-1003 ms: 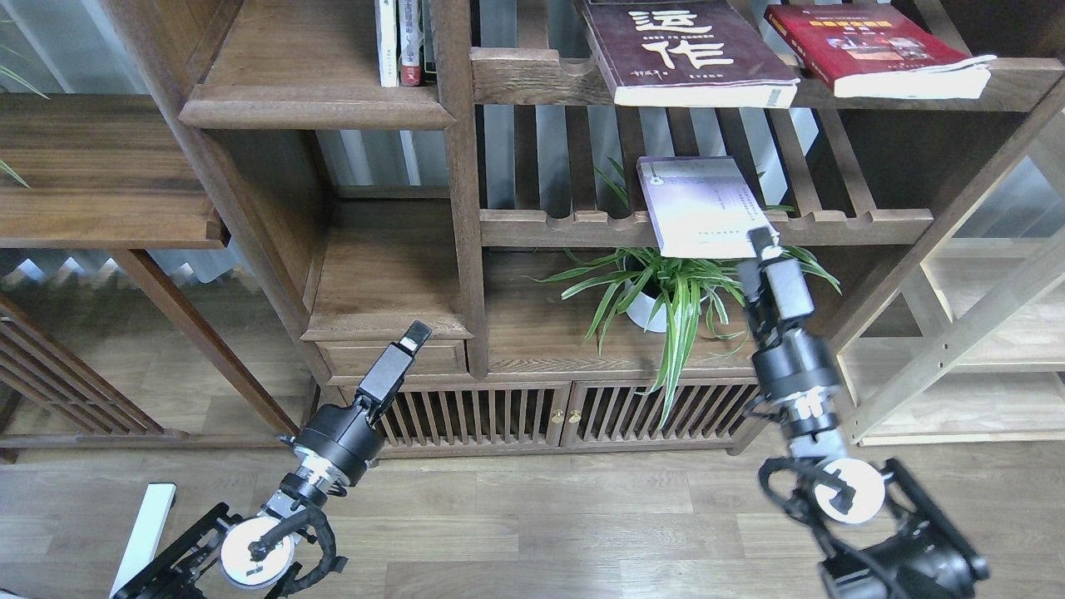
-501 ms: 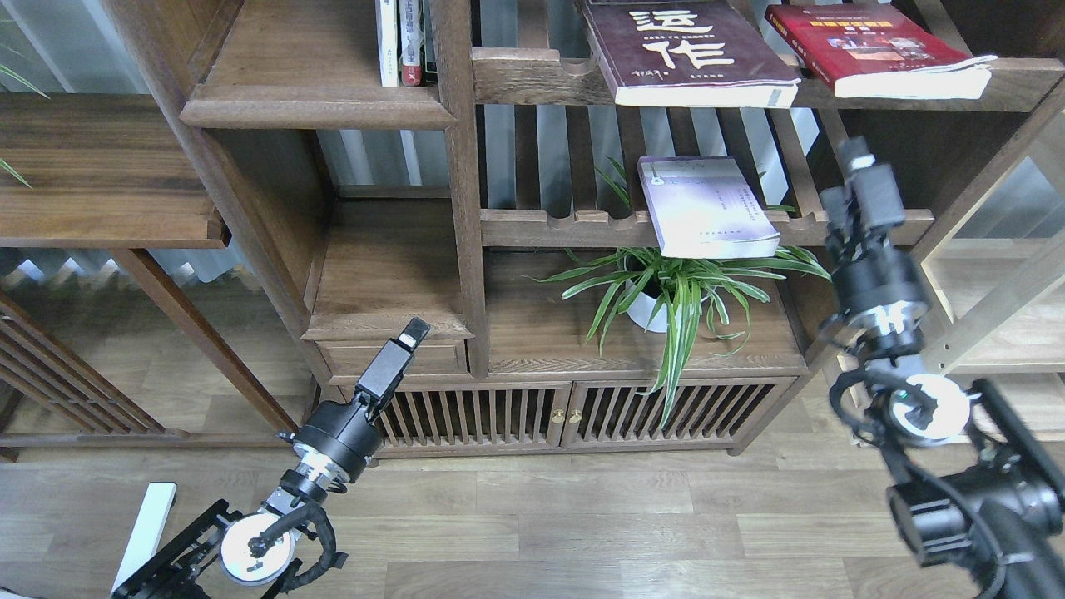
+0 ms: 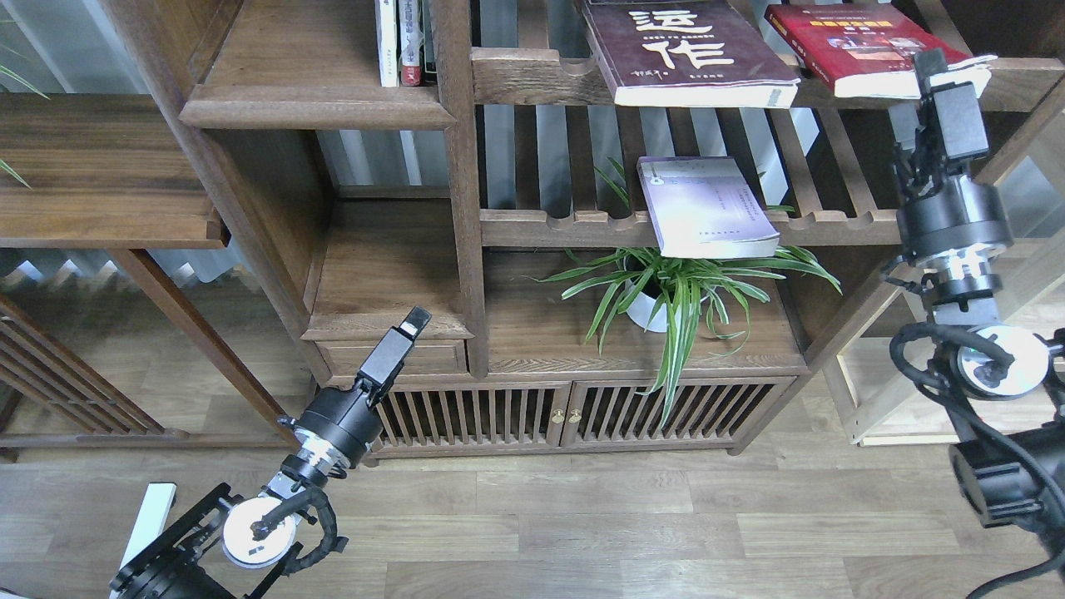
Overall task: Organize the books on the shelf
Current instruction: 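Raise the right gripper up toward the red book on the top shelf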
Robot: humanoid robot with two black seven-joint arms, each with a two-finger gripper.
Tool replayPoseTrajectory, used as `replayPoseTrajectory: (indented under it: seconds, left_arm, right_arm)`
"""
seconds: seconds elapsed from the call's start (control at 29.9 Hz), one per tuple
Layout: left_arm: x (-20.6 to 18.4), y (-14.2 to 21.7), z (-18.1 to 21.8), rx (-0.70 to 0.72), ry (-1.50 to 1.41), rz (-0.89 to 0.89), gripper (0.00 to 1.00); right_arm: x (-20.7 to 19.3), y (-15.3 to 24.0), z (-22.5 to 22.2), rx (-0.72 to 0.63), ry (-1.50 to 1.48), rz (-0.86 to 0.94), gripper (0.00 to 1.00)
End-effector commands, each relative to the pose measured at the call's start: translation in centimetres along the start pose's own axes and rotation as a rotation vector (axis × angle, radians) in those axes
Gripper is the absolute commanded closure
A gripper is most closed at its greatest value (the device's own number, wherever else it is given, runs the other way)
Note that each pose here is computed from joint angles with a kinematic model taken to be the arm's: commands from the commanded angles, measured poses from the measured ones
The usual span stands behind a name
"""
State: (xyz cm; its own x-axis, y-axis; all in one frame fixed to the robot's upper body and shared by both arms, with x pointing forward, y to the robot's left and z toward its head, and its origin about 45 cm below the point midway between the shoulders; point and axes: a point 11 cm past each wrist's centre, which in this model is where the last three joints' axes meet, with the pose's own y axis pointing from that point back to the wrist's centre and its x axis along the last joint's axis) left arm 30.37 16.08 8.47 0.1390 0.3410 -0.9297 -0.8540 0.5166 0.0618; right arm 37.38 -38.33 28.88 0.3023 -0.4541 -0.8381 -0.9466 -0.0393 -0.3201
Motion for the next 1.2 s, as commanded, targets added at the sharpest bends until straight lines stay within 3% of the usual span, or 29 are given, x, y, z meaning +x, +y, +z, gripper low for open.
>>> replayPoseTrajectory:
  seconds: [0.0,0.13,0.47,1.17]
  left_arm:
    - [-0.2,-0.2,0.1,0.0,-0.002,-0.007,0.01]
    - [-0.5,-0.2,0.3,0.001,-0.008,-0.015,0.01]
    - [0.3,0.5,1.5,-0.005,-0.035,0.006,0.01]
    - [0.6,0.6,1.8,-0.005,-0.044,0.015,0.01]
  right_arm:
    - [0.4,0.0,0.1,0.007,-0.024,0.03,0.0]
    - [1.0,-0.5,-0.1,0.026,-0.071,0.119,0.0]
    - [-1.9,-5.1,-1.0,0.056,-0.142,0.195,0.0]
    - [-0.2,-3.7,-1.2,0.046,-0.125,0.256,0.03]
